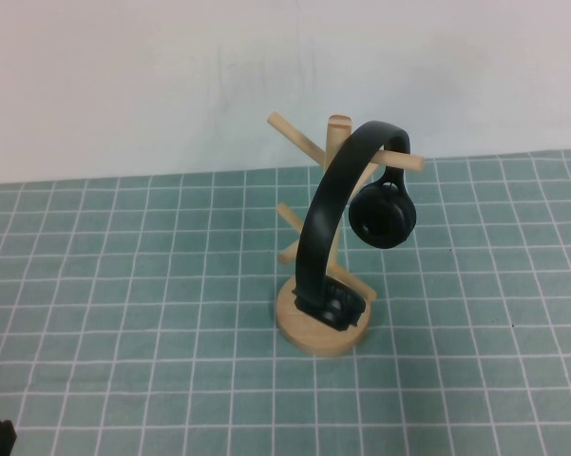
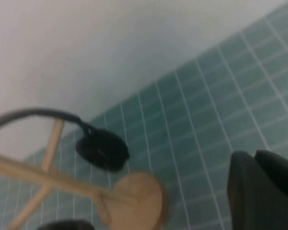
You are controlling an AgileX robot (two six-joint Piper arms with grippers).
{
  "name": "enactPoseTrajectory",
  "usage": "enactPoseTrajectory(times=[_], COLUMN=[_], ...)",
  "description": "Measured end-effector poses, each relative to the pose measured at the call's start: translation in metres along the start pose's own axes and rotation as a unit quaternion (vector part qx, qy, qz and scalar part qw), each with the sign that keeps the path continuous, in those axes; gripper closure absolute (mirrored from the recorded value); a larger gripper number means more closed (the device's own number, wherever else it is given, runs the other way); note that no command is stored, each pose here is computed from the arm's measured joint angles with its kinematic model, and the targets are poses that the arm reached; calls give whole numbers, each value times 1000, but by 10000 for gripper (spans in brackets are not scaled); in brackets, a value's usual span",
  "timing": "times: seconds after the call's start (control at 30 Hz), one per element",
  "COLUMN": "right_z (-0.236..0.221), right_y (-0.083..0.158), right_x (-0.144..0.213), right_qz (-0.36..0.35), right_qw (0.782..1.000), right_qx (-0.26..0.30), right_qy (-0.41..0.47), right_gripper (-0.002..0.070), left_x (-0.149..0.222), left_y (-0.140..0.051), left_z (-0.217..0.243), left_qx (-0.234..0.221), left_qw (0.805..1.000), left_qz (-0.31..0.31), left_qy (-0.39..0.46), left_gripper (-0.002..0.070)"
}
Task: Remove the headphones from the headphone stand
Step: Pick up the headphones from the headphone stand
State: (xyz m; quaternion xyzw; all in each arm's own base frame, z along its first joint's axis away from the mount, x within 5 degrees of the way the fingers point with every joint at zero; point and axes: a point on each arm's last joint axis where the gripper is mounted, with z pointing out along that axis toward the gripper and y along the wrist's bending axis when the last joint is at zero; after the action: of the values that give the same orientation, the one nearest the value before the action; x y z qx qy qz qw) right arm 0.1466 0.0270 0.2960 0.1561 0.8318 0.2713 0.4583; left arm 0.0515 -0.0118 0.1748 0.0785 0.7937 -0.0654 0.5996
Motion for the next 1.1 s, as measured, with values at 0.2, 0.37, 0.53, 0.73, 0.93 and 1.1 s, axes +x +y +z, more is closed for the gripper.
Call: enactPoseTrajectory(times=[0.2, 0.37, 0.53, 0.73, 0.93, 1.1], right_z=[34, 50, 61, 83, 113, 133], right_y=[13, 26, 50, 88, 114, 124], right_x=[16, 16, 21, 24, 31, 25], right_qz=[-75, -55, -90, -124, -144, -144], right_qw=[979, 960, 941, 922, 918, 916], right_qx=[-139, -238, -285, -327, -331, -334], right_qy=[132, 140, 160, 168, 167, 167], right_gripper=[682, 664, 451, 276, 276, 276], left_x=[0, 0, 0, 0, 0, 0], left_y=[0, 0, 0, 0, 0, 0], left_z=[0, 0, 0, 0, 0, 0], left_qx=[0, 0, 0, 0, 0, 0], left_qw=[1000, 1000, 1000, 1000, 1000, 1000], left_qz=[0, 0, 0, 0, 0, 0], left_qy=[0, 0, 0, 0, 0, 0], left_gripper=[680, 680, 680, 680, 680, 680])
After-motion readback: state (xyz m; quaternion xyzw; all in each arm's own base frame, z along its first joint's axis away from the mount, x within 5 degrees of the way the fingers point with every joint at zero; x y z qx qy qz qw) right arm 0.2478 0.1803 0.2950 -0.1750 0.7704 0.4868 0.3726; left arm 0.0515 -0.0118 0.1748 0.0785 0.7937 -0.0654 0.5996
